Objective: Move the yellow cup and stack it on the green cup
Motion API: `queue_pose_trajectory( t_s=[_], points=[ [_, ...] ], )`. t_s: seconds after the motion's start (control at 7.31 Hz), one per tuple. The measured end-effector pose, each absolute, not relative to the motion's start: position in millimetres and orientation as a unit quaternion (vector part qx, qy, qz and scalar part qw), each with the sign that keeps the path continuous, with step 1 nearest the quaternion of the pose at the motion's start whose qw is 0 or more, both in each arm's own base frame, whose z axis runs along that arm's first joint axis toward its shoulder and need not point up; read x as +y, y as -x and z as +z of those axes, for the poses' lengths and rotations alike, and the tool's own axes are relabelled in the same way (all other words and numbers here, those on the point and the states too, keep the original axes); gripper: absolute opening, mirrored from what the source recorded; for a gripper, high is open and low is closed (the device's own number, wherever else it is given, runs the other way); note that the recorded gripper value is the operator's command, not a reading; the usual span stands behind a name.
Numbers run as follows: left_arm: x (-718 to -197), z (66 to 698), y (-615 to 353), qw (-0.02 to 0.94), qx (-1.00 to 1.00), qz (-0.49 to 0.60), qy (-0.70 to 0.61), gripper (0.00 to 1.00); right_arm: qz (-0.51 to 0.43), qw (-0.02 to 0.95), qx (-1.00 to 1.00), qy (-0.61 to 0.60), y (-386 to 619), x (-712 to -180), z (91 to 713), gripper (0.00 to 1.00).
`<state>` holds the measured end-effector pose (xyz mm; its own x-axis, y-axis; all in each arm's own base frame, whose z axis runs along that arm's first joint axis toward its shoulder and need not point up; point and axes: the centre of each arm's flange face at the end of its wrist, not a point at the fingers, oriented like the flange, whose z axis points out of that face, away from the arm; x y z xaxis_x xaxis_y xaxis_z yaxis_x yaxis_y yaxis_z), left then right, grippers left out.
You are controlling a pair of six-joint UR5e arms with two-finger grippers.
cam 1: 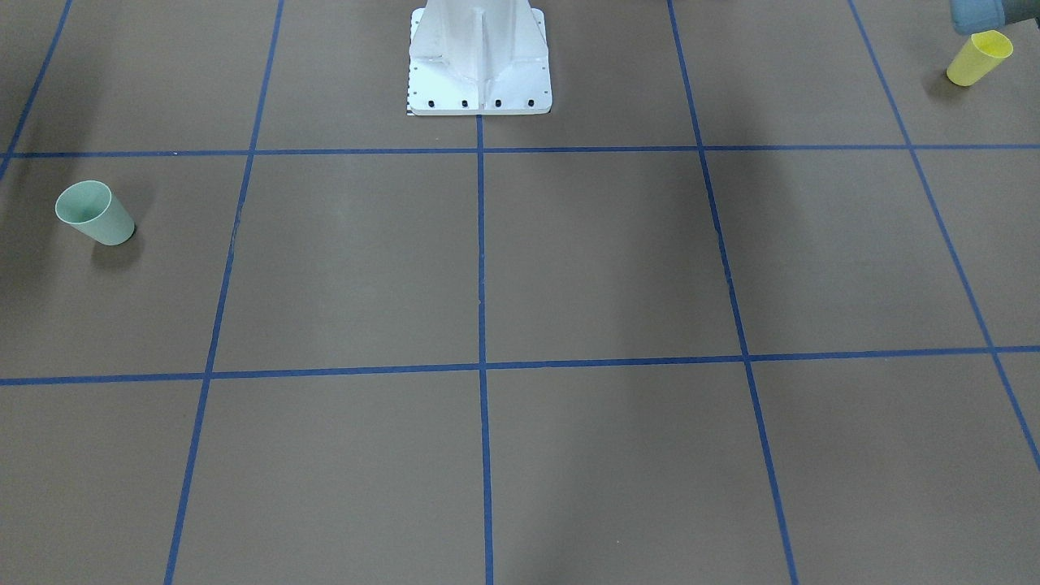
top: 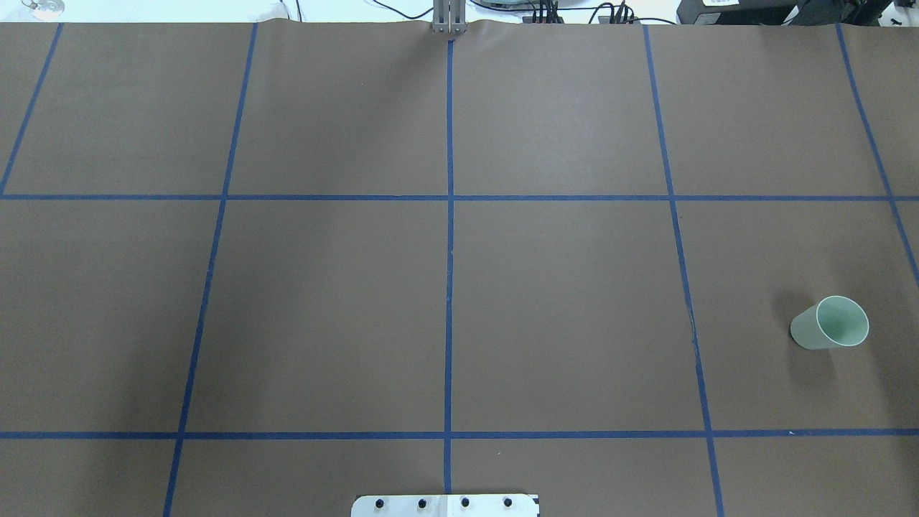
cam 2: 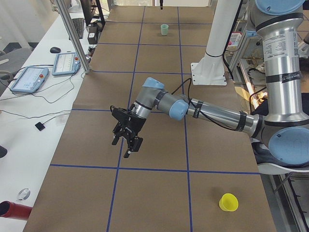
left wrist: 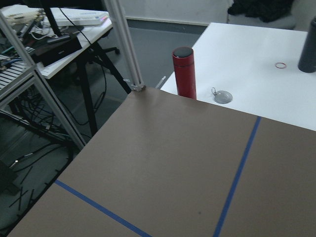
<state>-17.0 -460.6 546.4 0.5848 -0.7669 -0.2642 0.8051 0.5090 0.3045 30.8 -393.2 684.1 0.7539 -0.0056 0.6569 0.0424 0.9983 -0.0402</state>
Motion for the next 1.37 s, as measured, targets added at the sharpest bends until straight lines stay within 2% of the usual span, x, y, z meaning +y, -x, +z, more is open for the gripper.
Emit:
queue_pose_trajectory(
  t_s=[0.55,1.37],
  points=[
    [-429.0,597.8,5.3,0.772,-0.128,-0.613,-0.109,1.0,-0.008,0.936,-0.35,0.04,-32.9,-370.9,700.2,1.0],
    [-354.5,732.4,-60.9,0.592,-0.386,-0.7,0.097,1.0,-0.004,0.935,-0.35,0.05,-33.1,-366.8,703.5,1.0]
  ],
)
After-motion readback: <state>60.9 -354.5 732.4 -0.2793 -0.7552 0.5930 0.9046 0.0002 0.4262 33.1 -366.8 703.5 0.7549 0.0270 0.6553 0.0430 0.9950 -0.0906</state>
